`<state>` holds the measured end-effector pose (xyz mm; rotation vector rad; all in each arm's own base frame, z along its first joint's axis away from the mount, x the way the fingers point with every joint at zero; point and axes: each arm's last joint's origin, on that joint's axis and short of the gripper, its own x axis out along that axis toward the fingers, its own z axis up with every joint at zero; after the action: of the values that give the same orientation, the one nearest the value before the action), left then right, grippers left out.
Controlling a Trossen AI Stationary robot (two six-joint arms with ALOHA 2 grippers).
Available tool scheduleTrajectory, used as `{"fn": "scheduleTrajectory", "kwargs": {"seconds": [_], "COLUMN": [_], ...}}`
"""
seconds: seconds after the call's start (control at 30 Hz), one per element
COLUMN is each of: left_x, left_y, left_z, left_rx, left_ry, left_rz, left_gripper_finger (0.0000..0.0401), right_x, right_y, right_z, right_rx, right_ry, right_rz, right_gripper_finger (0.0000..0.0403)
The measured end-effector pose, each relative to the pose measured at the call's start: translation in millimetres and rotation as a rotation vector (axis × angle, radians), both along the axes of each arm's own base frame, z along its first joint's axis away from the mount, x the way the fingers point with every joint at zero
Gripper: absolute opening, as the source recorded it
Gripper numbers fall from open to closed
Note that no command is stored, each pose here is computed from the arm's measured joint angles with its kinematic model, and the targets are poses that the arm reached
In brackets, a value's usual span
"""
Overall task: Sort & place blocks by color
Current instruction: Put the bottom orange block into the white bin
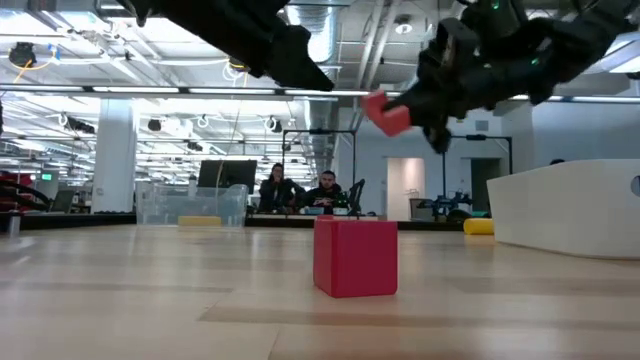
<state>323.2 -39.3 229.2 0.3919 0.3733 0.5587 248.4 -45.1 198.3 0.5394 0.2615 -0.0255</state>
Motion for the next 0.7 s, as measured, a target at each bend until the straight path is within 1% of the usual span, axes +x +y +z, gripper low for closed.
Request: {"fn": "scheduleTrajectory", "kwargs": {"seconds": [0.1, 0.2, 0.3, 0.43, 0.57, 0.7], "left_x": [-2.1, -4.1, -6.1, -9.1, -11.8, -10.8], "left_y": [-5.4, -9.6, -15.9, -25.6, -28.2, -30.2], "left_z": [1.0, 4.3, 11.5, 25.6, 38.1, 43.1], "left_rx": [0.040, 0.026, -0.019, -0.093, -0.176, -0.216], "left_ry": [0.000, -0.014, -0.057, -0.135, -0.221, -0.275], "left_rz": [0.052, 0.028, -0.058, -0.234, -0.352, -0.435], "left_gripper_finger": [0.0232, 0.0237, 0.0233, 0.0221, 0.0209, 0.0200], "right_x": [-19.9, -42.4, -66.4, -95.9, -117.1, -129.3], "right_y": [4.1, 11.9, 22.2, 36.6, 46.2, 49.7], "right_z": [7.0, 13.6, 20.0, 23.7, 19.4, 11.8], "right_rx": [-0.029, -0.055, -0.052, -0.025, 0.021, 0.045], "right_ry": [0.118, 0.223, 0.298, 0.376, 0.481, 0.592], "right_rz": [-0.070, -0.139, -0.190, -0.219, -0.214, -0.269], "right_gripper_finger": [0.0031, 0.0029, 0.0031, 0.0033, 0.0034, 0.0037]}}
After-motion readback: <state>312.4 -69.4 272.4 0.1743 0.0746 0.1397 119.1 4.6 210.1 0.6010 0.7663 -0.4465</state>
